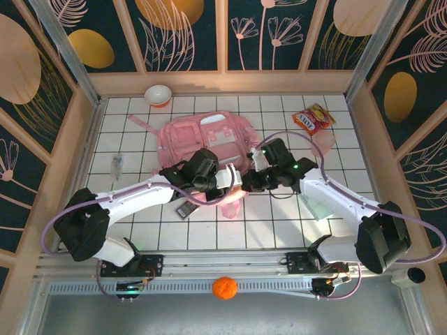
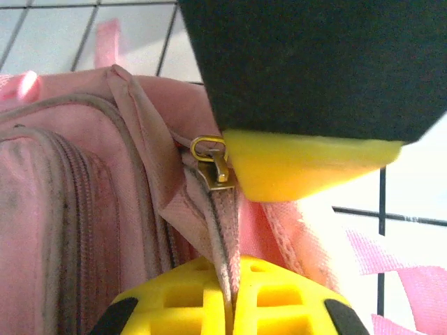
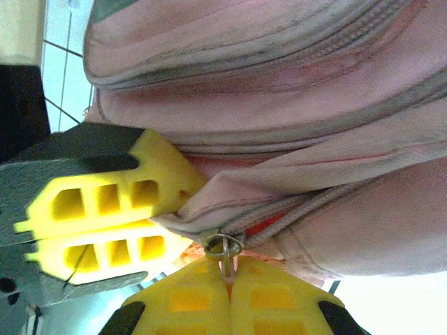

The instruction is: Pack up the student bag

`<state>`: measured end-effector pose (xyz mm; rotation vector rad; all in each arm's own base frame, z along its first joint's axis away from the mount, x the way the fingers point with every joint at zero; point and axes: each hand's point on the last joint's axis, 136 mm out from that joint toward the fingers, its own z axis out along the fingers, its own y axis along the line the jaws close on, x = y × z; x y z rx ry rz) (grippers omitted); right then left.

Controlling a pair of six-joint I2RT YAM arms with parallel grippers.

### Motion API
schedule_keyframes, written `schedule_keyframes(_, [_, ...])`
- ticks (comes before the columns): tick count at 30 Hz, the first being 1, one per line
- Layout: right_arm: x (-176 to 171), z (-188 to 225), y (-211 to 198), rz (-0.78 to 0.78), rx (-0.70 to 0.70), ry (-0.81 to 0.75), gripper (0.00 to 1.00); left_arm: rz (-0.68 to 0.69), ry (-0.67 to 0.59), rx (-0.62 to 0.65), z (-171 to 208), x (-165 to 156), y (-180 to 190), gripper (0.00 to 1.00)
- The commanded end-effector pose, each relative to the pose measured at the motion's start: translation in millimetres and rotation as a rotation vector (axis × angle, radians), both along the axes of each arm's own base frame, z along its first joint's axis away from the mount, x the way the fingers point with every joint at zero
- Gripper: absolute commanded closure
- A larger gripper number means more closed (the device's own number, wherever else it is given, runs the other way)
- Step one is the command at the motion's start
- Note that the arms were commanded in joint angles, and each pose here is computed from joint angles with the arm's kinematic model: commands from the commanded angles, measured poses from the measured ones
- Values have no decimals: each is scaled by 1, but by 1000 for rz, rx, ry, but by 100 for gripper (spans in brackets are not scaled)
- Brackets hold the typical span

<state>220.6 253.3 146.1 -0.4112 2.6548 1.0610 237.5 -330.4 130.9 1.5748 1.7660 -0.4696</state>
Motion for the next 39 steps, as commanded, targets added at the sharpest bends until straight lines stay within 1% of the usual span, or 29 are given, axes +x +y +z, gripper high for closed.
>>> schedule_keyframes(1, [28,-5,-43,-137,-22,-34,100,-43,-59,39,6,-14,22,100])
schedule_keyframes(4, [47,-15,-68,-205,-38,-44,100,-104,-67,21,12,-32,30,100])
schedule_keyframes(8, [73,-22,-85,-241,-52,-61,100,-134,-93,39,14,-45,44,100])
schedule_keyframes(10, [83,-25,-87,-239,-62,-69,100,-128,-111,51,15,-46,51,100])
schedule_keyframes(13, [85,-23,-74,-199,-38,-61,100,-73,-137,55,19,-41,58,100])
schedule_keyframes(14, [83,-21,-68,-182,-33,-66,100,-48,-136,47,21,-39,59,97])
schedule_keyframes(16, [76,-16,-54,-148,-26,-77,100,-13,-117,12,29,-35,55,65])
schedule_keyframes(17, [71,-13,-49,-134,-25,-80,100,5,-85,-19,35,-34,49,47])
schedule_keyframes(18, [67,-11,-43,-125,-22,-80,100,31,-46,-61,43,-33,42,35])
schedule_keyframes(19, [63,-8,-38,-118,-21,-83,100,68,-11,-98,48,-29,35,28])
schedule_keyframes(20, [59,-6,-35,-112,-19,-87,100,110,13,-130,54,-24,29,25])
schedule_keyframes(22, [50,-1,-27,-101,-15,-90,100,173,13,-175,59,-17,15,22])
schedule_keyframes(24, [44,4,-22,-96,-5,-88,100,212,18,-203,59,-13,4,22])
schedule_keyframes(26, [39,10,-17,-87,4,-94,100,247,42,-200,49,-8,-6,22])
schedule_keyframes(29, [32,21,-10,-65,23,-113,100,272,70,-149,24,-4,-16,22])
schedule_keyframes(30, [31,24,-9,-58,29,-118,100,279,71,-130,16,-1,-18,27])
schedule_keyframes(31, [29,25,-10,-57,29,-122,100,297,68,-110,8,2,-17,36])
schedule_keyframes(32, [29,24,-12,-61,22,-125,100,305,60,-92,3,5,-16,51])
schedule_keyframes(33, [31,22,-17,-75,9,-130,100,298,51,-74,0,6,-15,69])
schedule_keyframes(34, [34,17,-24,-98,-6,-126,100,290,39,-64,1,6,-14,83])
schedule_keyframes(35, [39,10,-33,-128,-19,-120,100,285,23,-66,5,6,-13,93])
schedule_keyframes(36, [48,1,-47,-176,-30,-107,100,268,1,-74,12,5,-12,100])
schedule_keyframes(39, [77,-18,-85,-309,-28,-84,100,132,-46,-110,33,-15,-10,100])
